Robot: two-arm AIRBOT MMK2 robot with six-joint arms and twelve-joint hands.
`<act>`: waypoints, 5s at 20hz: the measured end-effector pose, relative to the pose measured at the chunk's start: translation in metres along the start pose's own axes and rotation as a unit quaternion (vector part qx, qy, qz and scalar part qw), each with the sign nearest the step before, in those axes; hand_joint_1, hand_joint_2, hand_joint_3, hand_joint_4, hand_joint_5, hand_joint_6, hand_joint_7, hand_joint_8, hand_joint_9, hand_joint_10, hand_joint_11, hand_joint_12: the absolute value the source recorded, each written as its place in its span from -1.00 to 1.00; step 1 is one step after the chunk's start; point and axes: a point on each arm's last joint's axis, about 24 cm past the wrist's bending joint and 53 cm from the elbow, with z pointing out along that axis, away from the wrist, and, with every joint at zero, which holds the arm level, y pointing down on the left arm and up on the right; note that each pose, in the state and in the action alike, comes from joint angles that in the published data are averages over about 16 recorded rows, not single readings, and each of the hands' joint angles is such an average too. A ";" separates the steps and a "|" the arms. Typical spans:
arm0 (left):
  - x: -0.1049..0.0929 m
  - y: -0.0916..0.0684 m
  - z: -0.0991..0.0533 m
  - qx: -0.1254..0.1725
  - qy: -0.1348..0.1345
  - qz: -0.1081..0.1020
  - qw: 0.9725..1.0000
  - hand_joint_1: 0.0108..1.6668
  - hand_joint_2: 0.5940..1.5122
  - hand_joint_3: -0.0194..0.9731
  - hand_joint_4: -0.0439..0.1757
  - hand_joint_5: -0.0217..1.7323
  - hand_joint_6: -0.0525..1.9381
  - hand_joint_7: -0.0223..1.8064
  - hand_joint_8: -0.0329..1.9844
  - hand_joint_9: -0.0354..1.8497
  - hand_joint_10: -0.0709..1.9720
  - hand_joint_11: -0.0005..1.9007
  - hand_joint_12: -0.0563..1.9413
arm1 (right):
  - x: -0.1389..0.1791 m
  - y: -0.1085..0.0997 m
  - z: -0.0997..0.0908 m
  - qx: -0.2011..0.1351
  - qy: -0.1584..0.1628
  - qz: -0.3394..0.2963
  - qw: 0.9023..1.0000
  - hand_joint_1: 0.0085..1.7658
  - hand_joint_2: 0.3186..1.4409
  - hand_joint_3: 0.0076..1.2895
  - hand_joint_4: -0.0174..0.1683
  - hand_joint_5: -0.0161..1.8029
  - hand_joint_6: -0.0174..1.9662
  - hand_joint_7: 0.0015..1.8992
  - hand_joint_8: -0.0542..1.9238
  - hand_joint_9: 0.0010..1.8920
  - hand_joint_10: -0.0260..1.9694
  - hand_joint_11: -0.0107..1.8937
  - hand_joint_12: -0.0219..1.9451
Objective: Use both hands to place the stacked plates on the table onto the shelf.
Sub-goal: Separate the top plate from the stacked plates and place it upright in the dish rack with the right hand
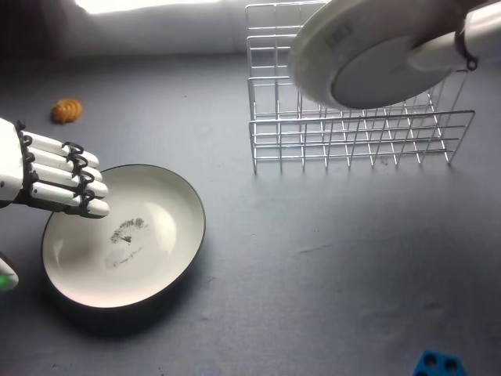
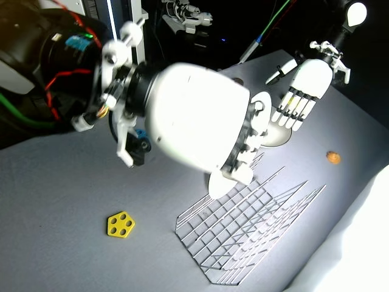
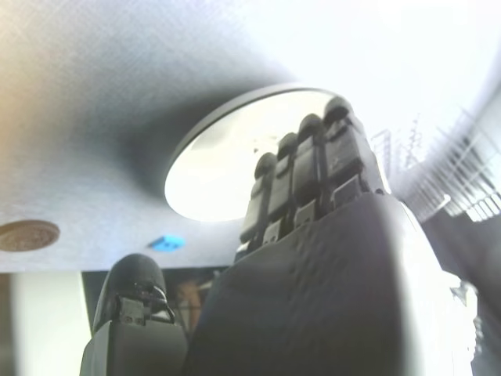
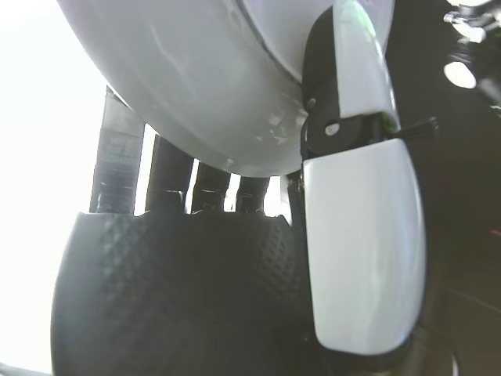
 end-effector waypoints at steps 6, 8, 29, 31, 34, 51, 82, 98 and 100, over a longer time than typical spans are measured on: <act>-0.001 0.002 -0.001 -0.002 -0.002 0.003 1.000 -0.99 0.16 -0.93 -0.55 -0.95 -0.94 -0.95 -0.96 -0.93 -0.92 -0.98 -0.95 | -0.021 -0.004 0.009 0.022 0.001 0.013 1.000 0.34 0.25 -0.99 -0.68 0.07 -0.01 0.13 -0.14 0.35 -0.95 -0.17 0.08; -0.002 0.002 -0.001 -0.002 -0.002 0.004 1.000 -0.99 0.16 -0.93 -0.55 -0.95 -0.94 -0.95 -0.96 -0.93 -0.92 -0.98 -0.95 | -0.028 -0.004 0.012 0.028 0.000 0.015 1.000 0.35 0.25 -0.99 -0.68 0.07 -0.01 0.13 -0.13 0.35 -0.95 -0.16 0.08; -0.004 0.002 -0.003 0.000 -0.003 0.013 1.000 -1.00 0.16 -0.93 -0.54 -0.95 -0.94 -0.94 -0.96 -0.93 -0.92 -0.98 -0.95 | -0.061 -0.016 0.039 0.054 -0.013 0.030 0.998 0.37 0.25 -0.99 -0.68 0.05 0.03 0.11 -0.11 0.35 -0.95 -0.14 0.07; -0.004 0.003 -0.003 0.000 -0.003 0.013 1.000 -0.99 0.16 -0.93 -0.54 -0.95 -0.94 -0.94 -0.96 -0.93 -0.92 -0.98 -0.95 | -0.062 -0.016 0.040 0.051 -0.016 0.032 0.998 0.37 0.25 -0.99 -0.68 0.05 0.03 0.11 -0.10 0.35 -0.95 -0.14 0.07; -0.004 0.003 -0.003 0.000 -0.003 0.013 1.000 -1.00 0.16 -0.93 -0.54 -0.95 -0.94 -0.95 -0.96 -0.93 -0.92 -0.98 -0.96 | -0.063 -0.016 0.041 0.049 -0.020 0.033 0.998 0.37 0.25 -0.99 -0.68 0.04 0.05 0.10 -0.09 0.35 -0.95 -0.14 0.07; -0.003 0.003 -0.003 0.000 -0.002 0.013 1.000 -1.00 0.14 -0.93 -0.54 -0.95 -0.94 -0.95 -0.95 -0.93 -0.92 -0.98 -0.95 | -0.048 -0.019 0.046 0.045 -0.012 0.028 0.999 0.37 0.25 -0.99 -0.69 0.03 0.08 0.10 -0.09 0.36 -0.95 -0.16 0.08; -0.005 0.000 0.003 0.005 -0.001 0.017 1.000 -0.99 0.14 -0.93 -0.54 -0.95 -0.94 -0.93 -0.96 -0.92 -0.92 -0.98 -0.94 | -0.014 -0.076 0.069 0.074 -0.011 0.093 0.993 0.37 0.25 -0.99 -0.74 0.04 0.04 0.12 -0.12 0.35 -0.95 -0.14 0.11; -0.005 0.000 0.003 0.005 -0.001 0.018 1.000 -0.99 0.14 -0.93 -0.54 -0.95 -0.94 -0.93 -0.96 -0.91 -0.92 -0.98 -0.94 | -0.001 -0.085 0.074 0.064 -0.009 0.066 0.996 0.37 0.25 -0.99 -0.73 0.02 0.06 0.11 -0.08 0.33 -0.95 -0.17 0.18; -0.005 0.000 0.003 0.005 -0.001 0.018 1.000 -0.99 0.14 -0.93 -0.54 -0.95 -0.94 -0.93 -0.96 -0.91 -0.92 -0.98 -0.94 | 0.000 -0.086 0.074 0.062 -0.009 0.063 0.996 0.37 0.25 -0.99 -0.73 0.02 0.06 0.10 -0.07 0.32 -0.95 -0.18 0.19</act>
